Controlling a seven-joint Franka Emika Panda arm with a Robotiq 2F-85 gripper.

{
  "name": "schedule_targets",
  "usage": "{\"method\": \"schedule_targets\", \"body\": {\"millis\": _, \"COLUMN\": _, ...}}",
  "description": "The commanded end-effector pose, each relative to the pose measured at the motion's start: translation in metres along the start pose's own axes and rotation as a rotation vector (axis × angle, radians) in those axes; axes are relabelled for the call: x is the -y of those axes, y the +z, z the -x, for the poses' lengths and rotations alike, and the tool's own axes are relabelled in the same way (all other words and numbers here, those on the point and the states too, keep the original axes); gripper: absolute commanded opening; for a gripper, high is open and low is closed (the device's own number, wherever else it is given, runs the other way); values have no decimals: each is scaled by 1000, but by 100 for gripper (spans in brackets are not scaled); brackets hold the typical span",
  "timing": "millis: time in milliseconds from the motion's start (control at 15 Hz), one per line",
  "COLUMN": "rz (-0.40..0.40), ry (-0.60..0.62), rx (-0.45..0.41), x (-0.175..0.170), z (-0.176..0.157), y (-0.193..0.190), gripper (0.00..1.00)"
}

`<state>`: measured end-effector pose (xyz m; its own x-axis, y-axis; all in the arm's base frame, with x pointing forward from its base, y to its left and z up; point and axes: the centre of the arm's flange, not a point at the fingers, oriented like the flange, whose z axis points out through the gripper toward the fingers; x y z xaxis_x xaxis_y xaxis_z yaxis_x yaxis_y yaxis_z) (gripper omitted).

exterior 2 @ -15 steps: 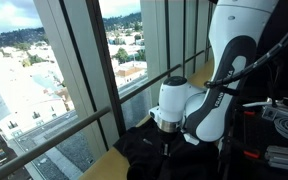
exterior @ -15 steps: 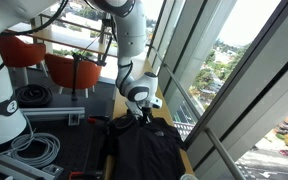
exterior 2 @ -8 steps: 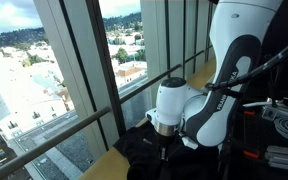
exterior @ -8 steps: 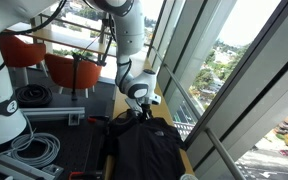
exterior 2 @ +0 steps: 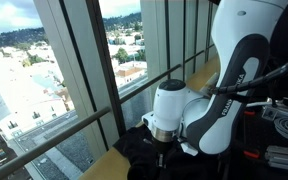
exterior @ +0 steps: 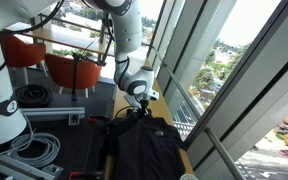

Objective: Close the zip of the jersey

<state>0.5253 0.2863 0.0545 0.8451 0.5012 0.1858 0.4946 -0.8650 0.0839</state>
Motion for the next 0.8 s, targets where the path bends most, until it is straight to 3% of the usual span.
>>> {"method": "schedule_targets", "body": {"millis": 0, "rz": 2, "ry": -8, "rx": 6, "x": 28, "z": -7, "y": 1, "gripper": 2}}
{"method": "schedule_targets", "body": {"millis": 733, "rz": 2, "ry": -47, "rx": 0, "x": 59, "z": -10, "y": -1, "gripper": 2}}
